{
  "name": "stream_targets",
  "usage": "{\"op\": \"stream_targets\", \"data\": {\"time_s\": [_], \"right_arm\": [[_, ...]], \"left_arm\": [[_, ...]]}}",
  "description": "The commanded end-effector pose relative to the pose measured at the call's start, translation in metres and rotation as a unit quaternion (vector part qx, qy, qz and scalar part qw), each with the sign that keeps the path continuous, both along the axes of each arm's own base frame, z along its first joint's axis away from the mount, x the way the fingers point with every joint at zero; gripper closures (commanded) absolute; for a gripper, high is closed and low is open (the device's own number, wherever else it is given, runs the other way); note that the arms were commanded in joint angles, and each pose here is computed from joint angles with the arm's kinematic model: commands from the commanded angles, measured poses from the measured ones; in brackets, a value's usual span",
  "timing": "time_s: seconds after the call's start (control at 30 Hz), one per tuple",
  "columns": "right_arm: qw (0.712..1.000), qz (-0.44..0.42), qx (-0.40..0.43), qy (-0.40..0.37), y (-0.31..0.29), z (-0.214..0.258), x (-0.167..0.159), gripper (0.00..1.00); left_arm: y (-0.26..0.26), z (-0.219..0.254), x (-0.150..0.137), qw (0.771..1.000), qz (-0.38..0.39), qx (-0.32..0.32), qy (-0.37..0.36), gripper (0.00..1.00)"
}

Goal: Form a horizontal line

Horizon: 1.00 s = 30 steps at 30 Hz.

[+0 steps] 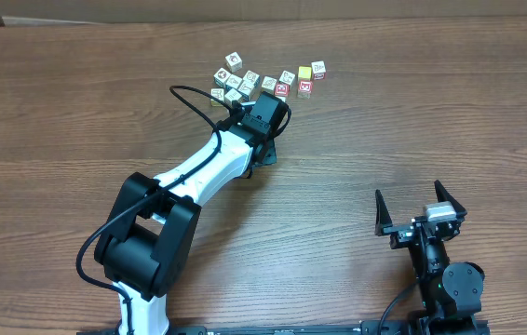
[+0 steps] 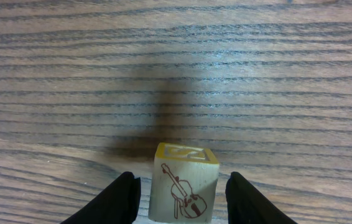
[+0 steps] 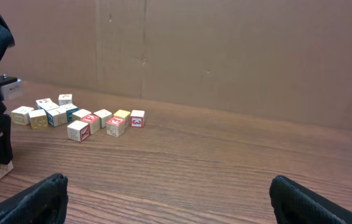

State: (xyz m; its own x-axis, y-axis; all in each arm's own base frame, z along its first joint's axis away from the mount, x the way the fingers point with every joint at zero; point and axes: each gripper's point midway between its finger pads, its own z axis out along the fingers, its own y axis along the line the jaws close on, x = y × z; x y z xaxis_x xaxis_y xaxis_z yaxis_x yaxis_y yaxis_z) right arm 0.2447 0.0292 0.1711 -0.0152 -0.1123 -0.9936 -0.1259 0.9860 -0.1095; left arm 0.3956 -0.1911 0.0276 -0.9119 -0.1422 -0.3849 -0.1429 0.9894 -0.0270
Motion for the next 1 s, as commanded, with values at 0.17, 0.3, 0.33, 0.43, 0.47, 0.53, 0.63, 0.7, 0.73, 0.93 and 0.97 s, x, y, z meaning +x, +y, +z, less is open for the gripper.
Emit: {"op": "stream_targets", "data": {"time_s": [0.17,0.3,0.33,0.43,0.47,0.53,0.63,0.7,0.73,0.93,0.97], "right_arm": [[1.0,0.005,0.0,-0.003,0.002,-0.0016,-0.0002,0.0],[1.0,0.005,0.0,-0.003,0.002,-0.0016,-0.0002,0.0],[1.0,0.005,0.0,-0.003,0.002,-0.0016,-0.0002,0.0],[1.0,0.005,0.0,-0.003,0.002,-0.0016,-0.0002,0.0],[1.0,0.005,0.0,-0.003,0.002,-0.0016,-0.0002,0.0],[1.0,0.005,0.0,-0.003,0.0019,-0.0016,-0.0002,0.0],[1.0,0.005,0.0,-0.003,0.002,-0.0016,-0.0002,0.0],[1.0,0.005,0.0,-0.003,0.002,-0.0016,-0.0002,0.0],[1.0,0.005,0.0,-0.003,0.002,-0.0016,-0.0002,0.0],[1.0,0.005,0.0,-0.003,0.002,-0.0016,-0.0002,0.0],[1.0,0.005,0.0,-0.003,0.0019,-0.0016,-0.0002,0.0]], "left_arm": [[-0.0003,0.0053,0.0,1.0,0.004,0.001,-0.009,0.57],[-0.0003,0.0052,0.0002,1.0,0.004,0.001,-0.01,0.57],[-0.0006,0.0053,0.0004,1.0,0.004,0.0,-0.01,0.57],[-0.0004,0.0051,0.0002,1.0,0.004,0.001,-0.01,0.57],[-0.0002,0.0046,0.0,1.0,0.004,0.001,-0.01,0.57],[0.0004,0.0031,-0.0001,1.0,0.004,0.002,-0.012,0.57],[0.0007,-0.0012,-0.0006,1.0,0.004,0.0,-0.014,0.55],[0.0008,-0.0028,-0.0007,1.0,0.004,-0.001,-0.016,0.55],[0.0007,-0.0031,-0.0006,1.0,0.004,-0.001,-0.016,0.55],[0.0007,-0.0035,-0.0005,1.0,0.005,-0.002,-0.017,0.57],[0.0007,-0.0035,-0.0005,1.0,0.005,-0.002,-0.017,0.58]]}}
